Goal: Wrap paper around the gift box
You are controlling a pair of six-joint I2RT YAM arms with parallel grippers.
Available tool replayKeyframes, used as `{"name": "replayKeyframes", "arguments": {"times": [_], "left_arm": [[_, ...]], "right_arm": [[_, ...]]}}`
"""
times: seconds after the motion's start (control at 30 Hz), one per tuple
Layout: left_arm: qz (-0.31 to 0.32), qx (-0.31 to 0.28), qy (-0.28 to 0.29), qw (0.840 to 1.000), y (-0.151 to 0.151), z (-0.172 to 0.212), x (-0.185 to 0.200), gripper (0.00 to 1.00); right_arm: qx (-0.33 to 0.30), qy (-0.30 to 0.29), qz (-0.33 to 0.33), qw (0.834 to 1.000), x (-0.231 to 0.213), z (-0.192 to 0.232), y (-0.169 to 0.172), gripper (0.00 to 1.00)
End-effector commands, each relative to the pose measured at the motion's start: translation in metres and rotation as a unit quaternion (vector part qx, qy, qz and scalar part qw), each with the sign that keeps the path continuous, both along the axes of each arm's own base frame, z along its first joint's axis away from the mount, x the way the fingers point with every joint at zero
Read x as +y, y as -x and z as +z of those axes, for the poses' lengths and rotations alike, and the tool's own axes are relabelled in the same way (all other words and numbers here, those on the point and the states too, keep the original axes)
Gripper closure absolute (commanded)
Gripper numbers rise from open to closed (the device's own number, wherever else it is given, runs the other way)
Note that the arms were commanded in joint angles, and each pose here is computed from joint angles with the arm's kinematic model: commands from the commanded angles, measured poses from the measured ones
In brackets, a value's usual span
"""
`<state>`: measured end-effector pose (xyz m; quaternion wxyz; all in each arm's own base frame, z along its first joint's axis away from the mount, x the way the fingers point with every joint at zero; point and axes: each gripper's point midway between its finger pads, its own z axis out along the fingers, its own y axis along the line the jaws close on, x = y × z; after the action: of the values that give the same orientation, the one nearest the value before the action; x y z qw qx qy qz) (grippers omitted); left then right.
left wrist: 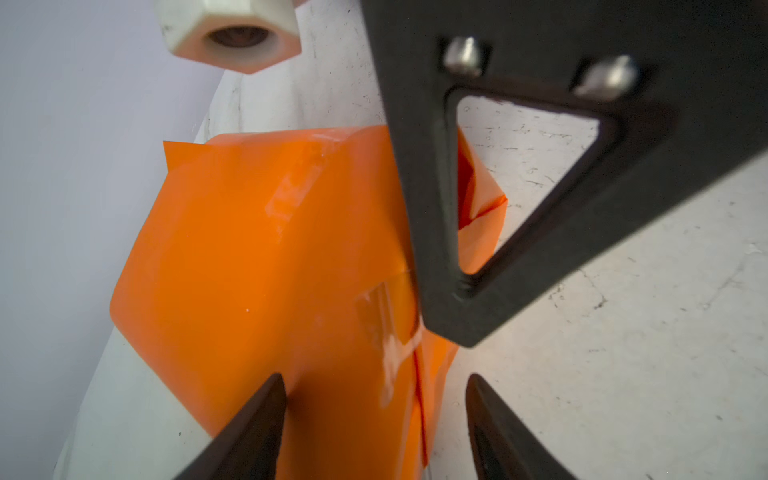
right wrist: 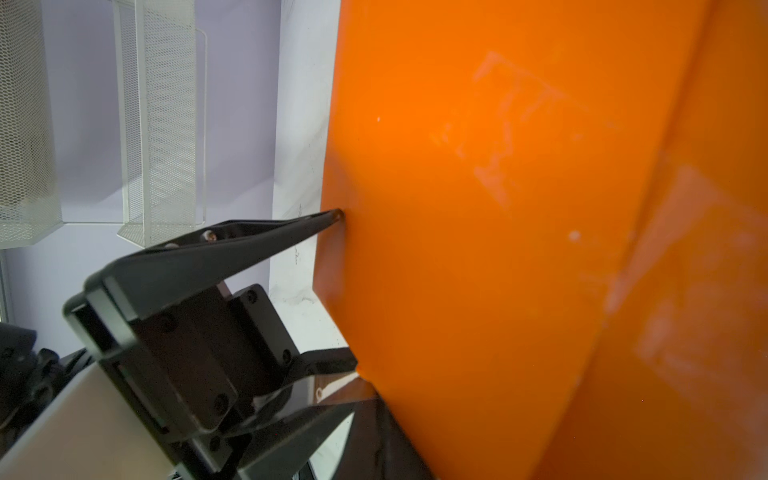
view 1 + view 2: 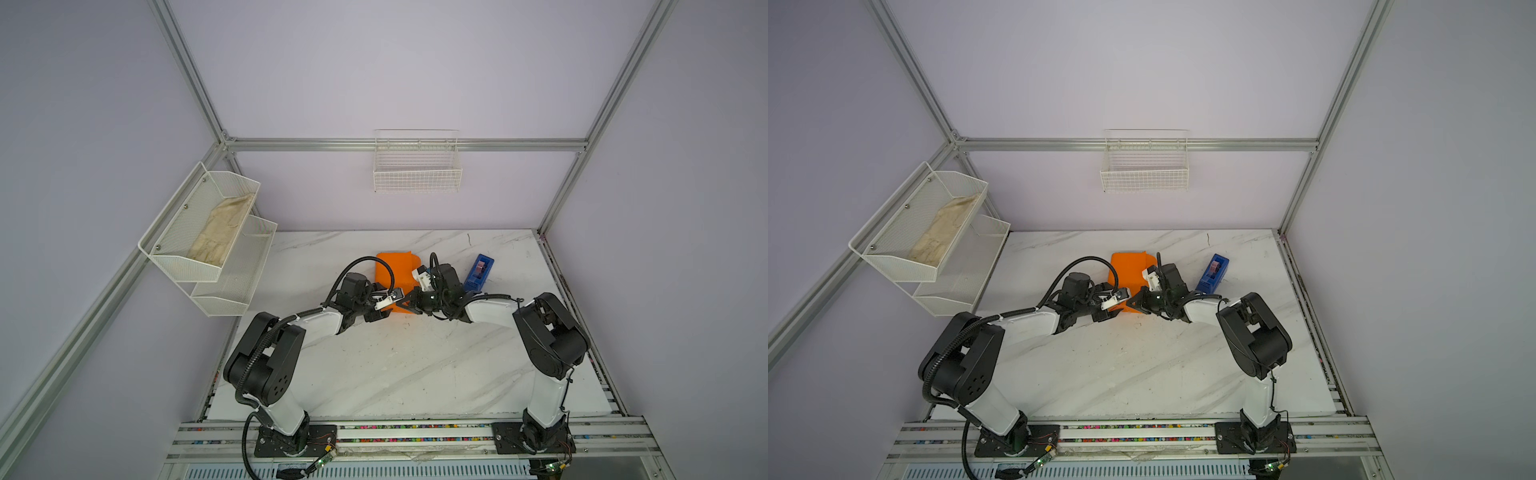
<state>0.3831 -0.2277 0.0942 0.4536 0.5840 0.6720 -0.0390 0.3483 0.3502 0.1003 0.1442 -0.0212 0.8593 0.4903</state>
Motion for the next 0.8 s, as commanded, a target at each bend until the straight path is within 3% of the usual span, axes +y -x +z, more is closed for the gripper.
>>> {"name": "replayKeyframes", "arguments": {"times": [0.0, 0.3, 0.77], "left_arm": [[-0.011, -0.047, 0.048, 0.998, -0.015, 0.064, -0.015, 0.33], [-0.003, -0.075, 0.070, 0.995, -0.025, 0.093, -0.019, 0.32], [-0.002, -0.065, 0.101, 0.993, -0.039, 0.101, -0.030, 0.33]], "right_arm": [[-0.015, -0.005, -0.005, 1.000, 0.005, 0.003, -0.007, 1.00], [-0.008, -0.001, -0.004, 1.000, 0.004, -0.002, -0.006, 1.00], [-0.012, -0.004, -0.004, 1.000, 0.005, 0.003, -0.007, 1.00]]}}
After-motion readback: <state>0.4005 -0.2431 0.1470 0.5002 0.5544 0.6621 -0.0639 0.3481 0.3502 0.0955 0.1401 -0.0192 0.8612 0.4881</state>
